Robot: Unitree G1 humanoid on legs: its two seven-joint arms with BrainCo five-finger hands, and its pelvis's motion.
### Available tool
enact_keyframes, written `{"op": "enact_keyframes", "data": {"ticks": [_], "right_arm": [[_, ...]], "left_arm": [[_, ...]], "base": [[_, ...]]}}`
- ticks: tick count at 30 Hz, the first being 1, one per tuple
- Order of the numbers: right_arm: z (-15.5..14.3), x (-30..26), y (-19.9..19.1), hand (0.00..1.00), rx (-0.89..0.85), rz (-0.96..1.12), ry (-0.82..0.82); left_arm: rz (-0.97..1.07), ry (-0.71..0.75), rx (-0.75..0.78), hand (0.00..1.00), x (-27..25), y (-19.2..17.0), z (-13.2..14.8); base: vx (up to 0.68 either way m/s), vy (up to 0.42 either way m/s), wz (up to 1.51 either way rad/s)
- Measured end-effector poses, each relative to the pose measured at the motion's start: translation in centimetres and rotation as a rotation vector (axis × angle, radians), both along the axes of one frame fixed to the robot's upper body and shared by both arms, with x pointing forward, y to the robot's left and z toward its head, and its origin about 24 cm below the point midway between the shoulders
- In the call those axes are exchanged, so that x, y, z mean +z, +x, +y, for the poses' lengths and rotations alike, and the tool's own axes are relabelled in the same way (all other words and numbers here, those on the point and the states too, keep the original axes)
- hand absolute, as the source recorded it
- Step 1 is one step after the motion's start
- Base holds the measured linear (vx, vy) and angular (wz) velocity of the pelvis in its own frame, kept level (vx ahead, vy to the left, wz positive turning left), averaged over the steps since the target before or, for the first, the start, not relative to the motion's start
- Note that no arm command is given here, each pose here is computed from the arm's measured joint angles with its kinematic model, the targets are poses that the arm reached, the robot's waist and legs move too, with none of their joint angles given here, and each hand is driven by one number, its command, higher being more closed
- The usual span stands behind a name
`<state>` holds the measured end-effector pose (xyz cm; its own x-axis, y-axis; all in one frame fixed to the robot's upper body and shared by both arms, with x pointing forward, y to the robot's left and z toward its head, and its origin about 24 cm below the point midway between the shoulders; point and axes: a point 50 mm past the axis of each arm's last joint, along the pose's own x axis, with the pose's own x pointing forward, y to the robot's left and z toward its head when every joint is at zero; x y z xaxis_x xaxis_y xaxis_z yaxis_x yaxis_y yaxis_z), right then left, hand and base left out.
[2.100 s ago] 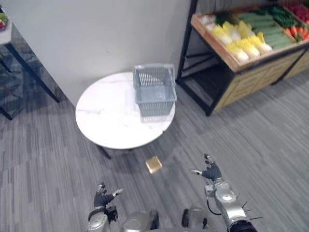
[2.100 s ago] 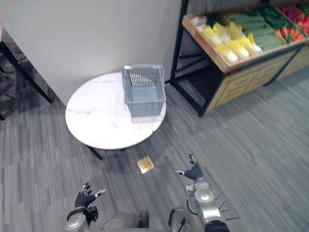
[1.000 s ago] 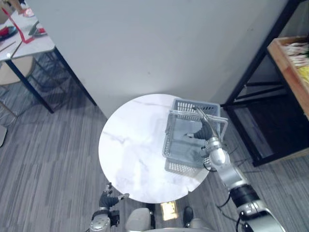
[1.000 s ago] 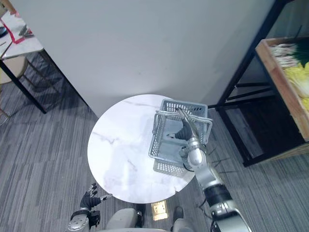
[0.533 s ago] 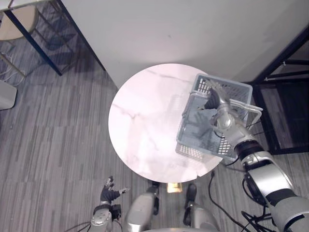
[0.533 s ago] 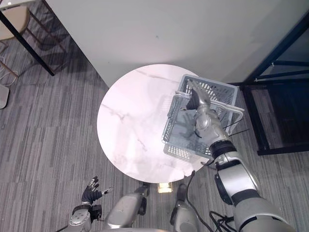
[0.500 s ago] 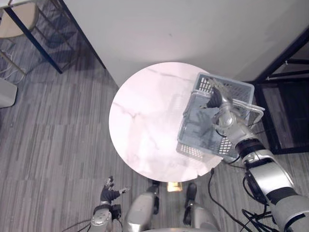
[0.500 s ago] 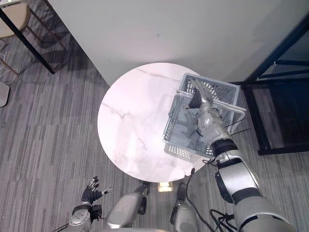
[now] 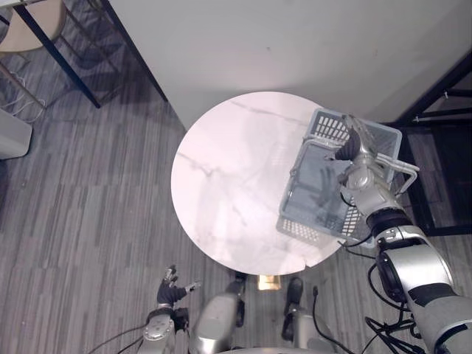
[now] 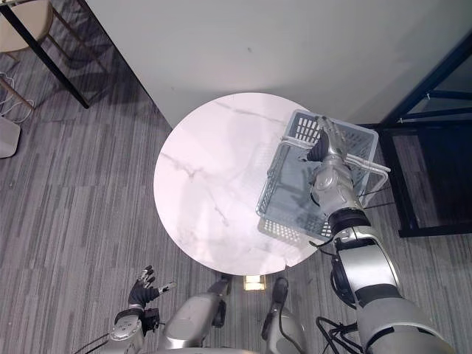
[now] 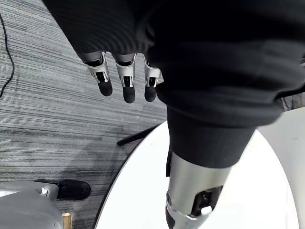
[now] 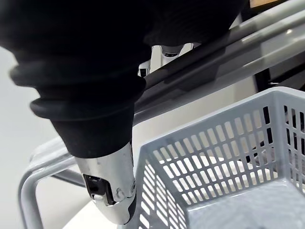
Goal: Pick vegetable in the basket
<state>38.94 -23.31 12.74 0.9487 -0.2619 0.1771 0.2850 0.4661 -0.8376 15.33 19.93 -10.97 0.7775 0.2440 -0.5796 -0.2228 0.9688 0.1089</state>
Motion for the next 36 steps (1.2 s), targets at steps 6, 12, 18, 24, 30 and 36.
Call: {"op": "enact_keyframes", "data": {"ticks": [6, 12, 18, 24, 30, 36], "right_arm": [[-1.4, -1.6, -1.0, 1.00, -0.035, 0.036, 0.011], [-1.8, -2.9, -1.7, 1.00, -0.025, 0.097, 0.017], [-1.9, -5.1, -3.1, 1.00, -0.011, 0.156, 0.033], [-1.0, -6.9, -5.7, 1.00, 0.026, 0.139, 0.111], [-0.9, -8.0, -10.5, 1.00, -0.010, 0.019, 0.427], [1.2, -7.9, -13.4, 1.00, 0.076, -0.072, 0.632]], "left_arm": [[0.006, -0.008, -0.018, 0.00, -0.1, 0.0, -0.3], [0.010, -0.018, -0.032, 0.00, -0.2, -0.1, -0.4], [0.045, -0.028, -0.043, 0.00, -0.6, -0.5, -0.3], [0.031, -0.028, -0.034, 0.00, -0.3, -0.4, -0.1], [0.003, -0.019, 0.029, 0.00, 0.4, -0.4, 1.2], [-0.002, -0.014, 0.049, 0.00, 0.6, -0.9, 1.6]], "base": [[0.00, -0.002, -0.09], [-0.04, 0.004, -0.10], [-0.01, 0.001, -0.04], [0.00, 0.001, -0.02], [-0.02, 0.000, -0.20], [-0.05, 0.003, -0.34]]}}
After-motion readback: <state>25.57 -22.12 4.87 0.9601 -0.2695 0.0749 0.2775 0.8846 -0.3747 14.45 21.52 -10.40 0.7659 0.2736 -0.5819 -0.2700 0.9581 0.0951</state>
